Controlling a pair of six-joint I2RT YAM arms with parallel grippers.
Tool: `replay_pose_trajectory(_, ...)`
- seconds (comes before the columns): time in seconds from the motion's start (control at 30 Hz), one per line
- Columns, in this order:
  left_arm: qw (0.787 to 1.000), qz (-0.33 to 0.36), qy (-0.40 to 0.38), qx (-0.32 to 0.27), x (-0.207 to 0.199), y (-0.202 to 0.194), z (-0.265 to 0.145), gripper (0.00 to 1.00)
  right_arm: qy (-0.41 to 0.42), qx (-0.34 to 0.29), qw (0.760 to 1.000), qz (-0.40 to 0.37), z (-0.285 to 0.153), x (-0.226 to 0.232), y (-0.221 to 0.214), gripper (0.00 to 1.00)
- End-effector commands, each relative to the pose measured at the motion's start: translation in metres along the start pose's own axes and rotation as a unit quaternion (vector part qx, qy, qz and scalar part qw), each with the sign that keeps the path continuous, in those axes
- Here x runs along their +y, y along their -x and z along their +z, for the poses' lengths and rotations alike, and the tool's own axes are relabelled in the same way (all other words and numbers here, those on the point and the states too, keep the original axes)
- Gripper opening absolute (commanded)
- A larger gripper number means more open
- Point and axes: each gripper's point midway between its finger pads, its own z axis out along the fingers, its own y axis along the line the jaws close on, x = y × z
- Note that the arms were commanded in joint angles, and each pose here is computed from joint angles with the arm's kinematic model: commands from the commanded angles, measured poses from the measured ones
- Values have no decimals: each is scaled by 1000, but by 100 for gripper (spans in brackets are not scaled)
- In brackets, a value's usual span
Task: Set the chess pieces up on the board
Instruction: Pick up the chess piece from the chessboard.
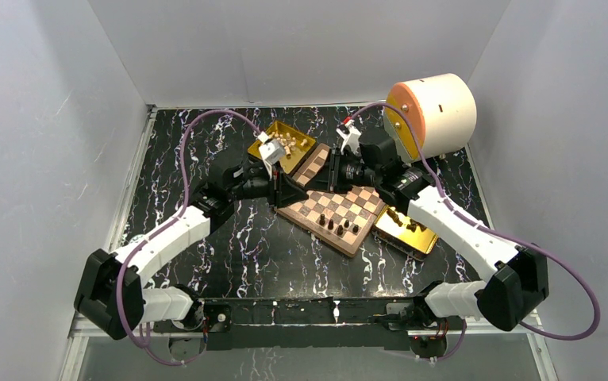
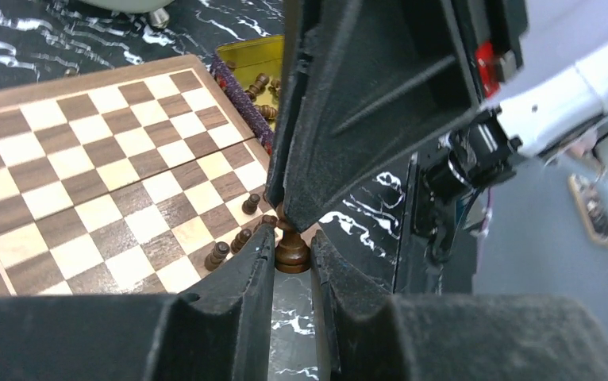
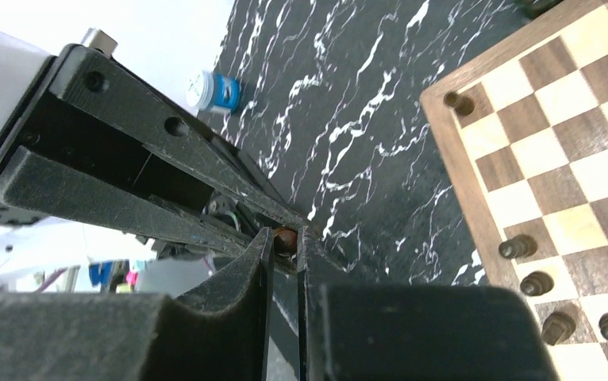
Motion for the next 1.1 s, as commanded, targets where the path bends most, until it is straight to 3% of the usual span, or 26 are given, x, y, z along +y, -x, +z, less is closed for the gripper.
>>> replay_pose_trajectory(0.0,988,150,-26,-13,-11,5,-12,2,43,55,997,-31,-23,18,-23,9)
replay_pose_trajectory(0.13,983,181,-22,-3,-10,1,-13,1,63,77,994,-42,-27,24,-30,8)
replay_pose_trajectory(0.53,986,163,1,11,-1,-10,-12,1,74,92,993,-20,-28,24,-38,18)
replay_pose_trajectory(0.7,987,160,3,15,0,-14,-12,1,72,97,993,-8,-24,19,-42,16)
replay_pose_trajectory(0.87,987,157,10,20,3,-16,-12,0,67,103,992,-1,-23,15,-44,30)
replay_pose_trajectory(1.07,987,158,14,26,6,-19,-12,0,81,108,991,4,-20,17,-45,25)
